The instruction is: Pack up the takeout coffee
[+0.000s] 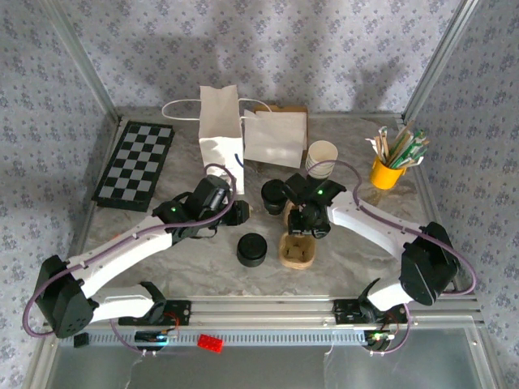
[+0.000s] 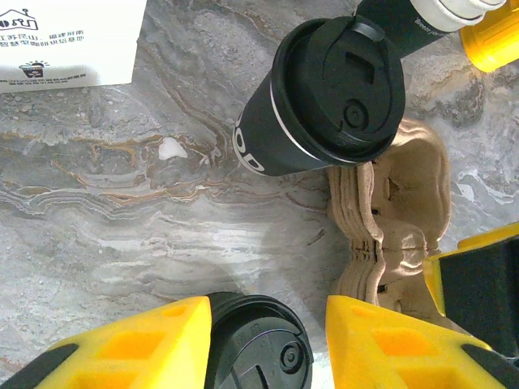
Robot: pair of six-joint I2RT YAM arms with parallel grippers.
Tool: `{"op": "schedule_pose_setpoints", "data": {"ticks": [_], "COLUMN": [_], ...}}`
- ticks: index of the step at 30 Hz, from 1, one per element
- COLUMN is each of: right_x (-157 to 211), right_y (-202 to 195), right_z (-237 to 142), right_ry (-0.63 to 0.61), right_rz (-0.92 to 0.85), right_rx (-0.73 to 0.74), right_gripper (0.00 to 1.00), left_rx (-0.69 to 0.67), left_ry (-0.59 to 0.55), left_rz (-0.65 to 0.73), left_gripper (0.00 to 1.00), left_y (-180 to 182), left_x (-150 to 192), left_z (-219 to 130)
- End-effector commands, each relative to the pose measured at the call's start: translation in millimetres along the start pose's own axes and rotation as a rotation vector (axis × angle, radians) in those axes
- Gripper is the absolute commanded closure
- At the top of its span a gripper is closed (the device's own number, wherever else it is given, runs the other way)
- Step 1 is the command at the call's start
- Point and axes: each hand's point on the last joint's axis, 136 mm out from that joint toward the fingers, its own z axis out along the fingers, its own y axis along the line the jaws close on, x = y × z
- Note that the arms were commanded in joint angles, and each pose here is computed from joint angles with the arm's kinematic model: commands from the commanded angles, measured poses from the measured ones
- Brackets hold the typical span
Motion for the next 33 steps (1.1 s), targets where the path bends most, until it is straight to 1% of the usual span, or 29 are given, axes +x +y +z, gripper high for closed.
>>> {"op": "schedule_pose_setpoints", "data": {"ticks": [1, 4, 7, 11, 14, 16, 20, 23, 26, 28, 31, 33], "right_x": [-3, -2, -10, -8, -8, -11, -6, -7, -10, -10, -9, -9], "right_y": [-3, -3, 8, 6, 6, 6, 4, 7, 9, 8, 4, 1], "right_z": [3, 6, 6, 12, 16, 16, 23, 24, 21, 19, 17, 13], "right_ry": [-0.024, -0.010, -0.048, -0.032, -0.028, -0.042, -0.013, -0.016, -0.030, -0.030, -0.031, -0.041], "right_rz": [0.079, 0.122, 0.128, 0.153, 0.163, 0.161, 0.166, 0.164, 0.161, 0.154, 0.148, 0.141], "right_rx": [0.039, 0.053, 0.018, 0.054, 0.057, 0.064, 0.079, 0.070, 0.055, 0.056, 0.063, 0.066], "right_gripper": [0.44, 0.47, 0.48, 0.49, 0.51, 0.51, 0.51, 0.51, 0.57, 0.59, 0.67, 0.69], "left_rx": [0.020, 0.019, 0.015, 0.009, 0.007, 0.006, -0.002, -0.002, -0.004, -0.005, -0.005, -0.001], "left_ry": [-0.022, -0.025, -0.026, -0.027, -0.030, -0.029, -0.028, -0.024, -0.024, -0.026, -0.023, -0.021], "left_rz": [0.017, 0.016, 0.022, 0.025, 0.028, 0.031, 0.033, 0.034, 0.035, 0.036, 0.033, 0.032], "left_gripper": [0.58, 0.58, 0.58, 0.58, 0.58, 0.58, 0.58, 0.57, 0.58, 0.58, 0.57, 0.57], "left_y": [-10, -10, -9, -8, -8, -8, -5, -6, -5, -5, -5, -5], "left_x": [-8, -9, -9, -9, -9, -9, -8, -8, -8, -8, -7, -7], "left_z": [-8, -8, -9, -9, -9, -9, -8, -7, -8, -8, -8, -8]}}
